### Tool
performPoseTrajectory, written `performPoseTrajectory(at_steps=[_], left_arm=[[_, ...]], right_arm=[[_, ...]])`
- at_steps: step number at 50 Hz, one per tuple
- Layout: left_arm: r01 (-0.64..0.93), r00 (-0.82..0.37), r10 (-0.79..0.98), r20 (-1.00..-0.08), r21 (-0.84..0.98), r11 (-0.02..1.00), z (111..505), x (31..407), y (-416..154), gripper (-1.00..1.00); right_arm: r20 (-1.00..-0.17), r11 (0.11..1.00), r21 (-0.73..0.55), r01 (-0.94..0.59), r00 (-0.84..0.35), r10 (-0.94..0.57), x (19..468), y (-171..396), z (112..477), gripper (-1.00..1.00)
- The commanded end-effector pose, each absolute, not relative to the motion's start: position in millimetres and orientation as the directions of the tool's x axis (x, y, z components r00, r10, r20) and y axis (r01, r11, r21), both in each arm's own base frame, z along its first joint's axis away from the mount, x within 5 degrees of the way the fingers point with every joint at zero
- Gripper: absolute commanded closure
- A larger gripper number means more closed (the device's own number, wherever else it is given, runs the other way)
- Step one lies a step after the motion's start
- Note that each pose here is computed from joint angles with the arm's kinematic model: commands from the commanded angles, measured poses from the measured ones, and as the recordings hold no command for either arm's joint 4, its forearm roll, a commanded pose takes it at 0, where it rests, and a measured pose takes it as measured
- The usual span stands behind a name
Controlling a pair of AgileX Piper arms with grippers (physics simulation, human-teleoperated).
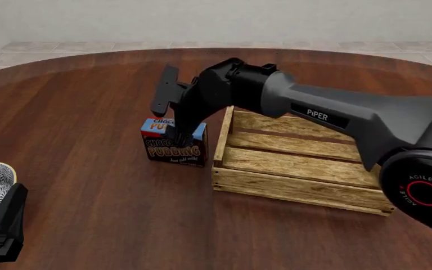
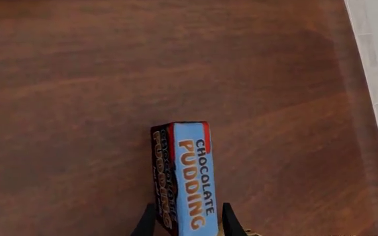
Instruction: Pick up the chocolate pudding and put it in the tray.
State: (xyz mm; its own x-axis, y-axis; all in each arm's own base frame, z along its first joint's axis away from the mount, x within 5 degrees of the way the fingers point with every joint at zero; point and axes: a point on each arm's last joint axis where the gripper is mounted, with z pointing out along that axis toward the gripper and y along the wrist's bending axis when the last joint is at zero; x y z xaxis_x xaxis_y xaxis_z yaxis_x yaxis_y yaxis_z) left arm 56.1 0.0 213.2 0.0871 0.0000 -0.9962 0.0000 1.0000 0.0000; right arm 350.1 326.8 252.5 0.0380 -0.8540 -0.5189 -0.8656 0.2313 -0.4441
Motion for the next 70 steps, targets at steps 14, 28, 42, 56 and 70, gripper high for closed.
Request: performPoseTrajectory(at_steps=[14,28,42,56,70], left_arm=[[0.0,0.087,0.0,-0.996,0.0,1.0,213,56,0,-1.0],[0.0,0.087,0.0,-0.996,0.0,1.0,213,56,0,-1.0],[0.0,0.087,0.0,-0.996,0.0,1.0,213,56,0,-1.0],[0.0,0.087,0.0,-0.996,0.0,1.0,213,56,0,-1.0],[0.0,0.087,0.0,-0.996,0.0,1.0,213,56,0,-1.0]], right_arm=[[-0.526,0.252,-0.437,-0.863,0.018,-0.85,356,325,251,-1.0],[-0.528,0.263,-0.436,-0.861,0.008,-0.849,361,325,249,-1.0],[-0.53,0.27,-0.431,-0.861,0.0,-0.848,364,327,247,-1.0],[-0.53,0.277,-0.428,-0.86,-0.009,-0.848,368,327,244,-1.0],[-0.535,0.282,-0.425,-0.86,-0.013,-0.845,366,327,243,-1.0]])
